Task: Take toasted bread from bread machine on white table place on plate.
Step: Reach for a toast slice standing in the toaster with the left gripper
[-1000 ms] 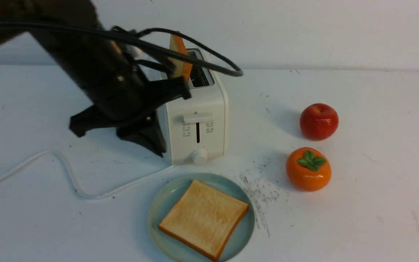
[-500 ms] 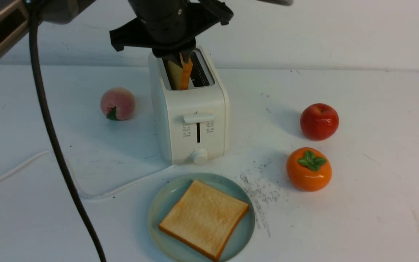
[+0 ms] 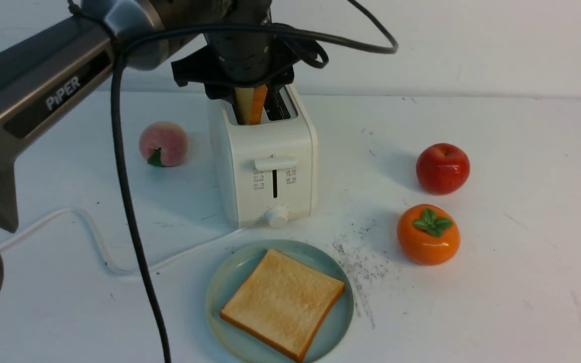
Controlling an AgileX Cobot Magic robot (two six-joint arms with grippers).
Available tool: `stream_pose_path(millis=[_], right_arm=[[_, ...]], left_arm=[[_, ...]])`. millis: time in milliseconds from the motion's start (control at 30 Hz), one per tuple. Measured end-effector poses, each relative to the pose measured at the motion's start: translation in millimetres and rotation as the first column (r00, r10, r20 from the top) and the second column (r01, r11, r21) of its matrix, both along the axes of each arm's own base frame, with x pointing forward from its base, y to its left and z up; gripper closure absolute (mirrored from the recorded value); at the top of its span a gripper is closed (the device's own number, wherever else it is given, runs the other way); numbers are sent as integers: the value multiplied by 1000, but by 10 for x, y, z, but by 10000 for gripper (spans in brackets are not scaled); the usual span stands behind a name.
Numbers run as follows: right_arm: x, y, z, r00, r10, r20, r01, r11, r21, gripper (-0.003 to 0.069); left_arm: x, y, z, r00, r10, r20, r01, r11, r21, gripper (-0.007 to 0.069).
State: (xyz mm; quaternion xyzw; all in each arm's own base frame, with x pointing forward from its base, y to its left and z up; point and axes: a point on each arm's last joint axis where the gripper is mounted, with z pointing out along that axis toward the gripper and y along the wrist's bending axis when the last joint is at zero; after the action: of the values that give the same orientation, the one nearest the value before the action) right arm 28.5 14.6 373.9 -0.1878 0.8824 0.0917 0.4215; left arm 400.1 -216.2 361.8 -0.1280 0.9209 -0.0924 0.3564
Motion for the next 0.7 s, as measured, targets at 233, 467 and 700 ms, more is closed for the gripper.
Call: stream_pose_path(millis=[233, 467, 700], right_arm=[[2, -3, 0, 1000, -2, 2, 2, 1000, -3, 661], [3, -2, 3, 1000, -2, 4, 2, 1000, -1, 660], [5, -1, 5, 1000, -2, 7, 2, 1000, 0, 657]], left_arm=[[184, -12, -177, 997, -8, 75, -1, 993, 116, 195], [288, -44, -329, 995, -17, 97, 0, 985, 175, 198], [363, -62, -501, 997, -17, 78, 0, 977, 214, 258]])
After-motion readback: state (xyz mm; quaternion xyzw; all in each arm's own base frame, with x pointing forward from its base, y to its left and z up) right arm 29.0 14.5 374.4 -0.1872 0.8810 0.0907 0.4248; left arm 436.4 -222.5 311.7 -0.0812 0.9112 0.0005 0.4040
